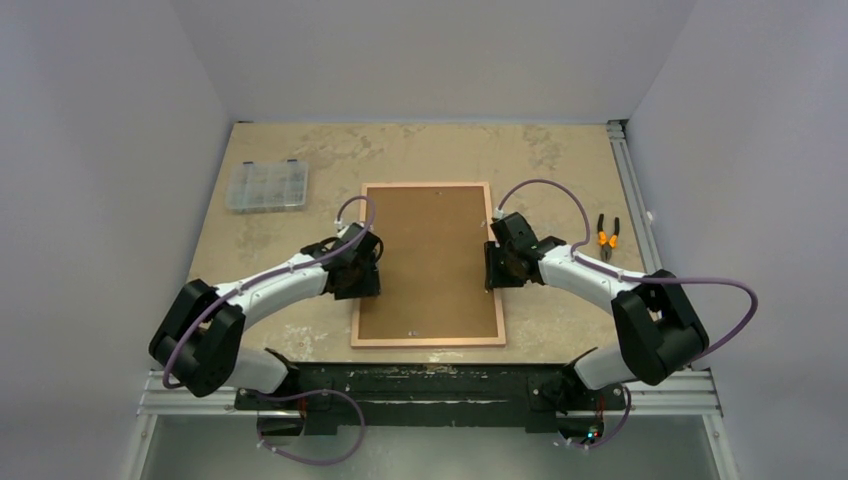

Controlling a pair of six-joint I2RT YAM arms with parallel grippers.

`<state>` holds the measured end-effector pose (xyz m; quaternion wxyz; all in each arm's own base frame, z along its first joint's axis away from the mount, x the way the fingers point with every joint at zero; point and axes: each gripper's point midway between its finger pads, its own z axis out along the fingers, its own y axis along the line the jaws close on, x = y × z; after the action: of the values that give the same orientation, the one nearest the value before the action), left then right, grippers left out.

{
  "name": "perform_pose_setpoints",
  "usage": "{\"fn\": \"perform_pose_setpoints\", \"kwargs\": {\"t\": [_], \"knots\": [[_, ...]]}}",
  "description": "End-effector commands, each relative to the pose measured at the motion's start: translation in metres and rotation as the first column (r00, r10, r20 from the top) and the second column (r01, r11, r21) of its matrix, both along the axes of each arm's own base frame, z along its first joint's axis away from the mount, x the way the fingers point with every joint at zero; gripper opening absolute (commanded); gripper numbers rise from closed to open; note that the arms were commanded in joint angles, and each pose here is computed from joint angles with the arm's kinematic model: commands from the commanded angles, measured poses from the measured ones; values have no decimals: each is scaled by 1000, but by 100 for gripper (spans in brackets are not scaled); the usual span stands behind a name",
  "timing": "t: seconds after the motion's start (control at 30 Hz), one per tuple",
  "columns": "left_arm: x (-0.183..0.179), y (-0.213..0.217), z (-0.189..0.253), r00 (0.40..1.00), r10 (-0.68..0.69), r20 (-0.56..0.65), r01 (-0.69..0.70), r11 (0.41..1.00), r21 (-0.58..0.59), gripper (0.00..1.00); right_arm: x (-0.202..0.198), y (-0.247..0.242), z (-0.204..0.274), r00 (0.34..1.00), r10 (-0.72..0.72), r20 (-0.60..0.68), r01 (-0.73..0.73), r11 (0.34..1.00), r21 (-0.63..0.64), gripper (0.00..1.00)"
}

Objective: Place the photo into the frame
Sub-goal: Install the photo frame at the center of the board.

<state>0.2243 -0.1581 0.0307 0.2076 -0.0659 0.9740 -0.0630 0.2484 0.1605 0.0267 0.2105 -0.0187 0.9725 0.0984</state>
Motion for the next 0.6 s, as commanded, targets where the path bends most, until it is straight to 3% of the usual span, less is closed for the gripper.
{"fn": "perform_pose_setpoints", "kwargs": {"t": [0.0,0.2,0.37,0.57], "knots": [[14,-7,9,1000,-6,27,6,1000,8,54,-20,11,-14,996,54,-75,-50,998,49,36],[24,5,4,1000,23,-15,-21,990,142,48,-22,10,-19,995,56,-87,-53,998,37,36],[30,-1,-2,1000,13,-15,-11,992,128,46,-24,9,-20,994,55,-96,-52,998,38,36],[32,-2,-5,1000,25,-17,-23,994,109,57,-25,9,-20,994,57,-95,-54,998,40,36]]}}
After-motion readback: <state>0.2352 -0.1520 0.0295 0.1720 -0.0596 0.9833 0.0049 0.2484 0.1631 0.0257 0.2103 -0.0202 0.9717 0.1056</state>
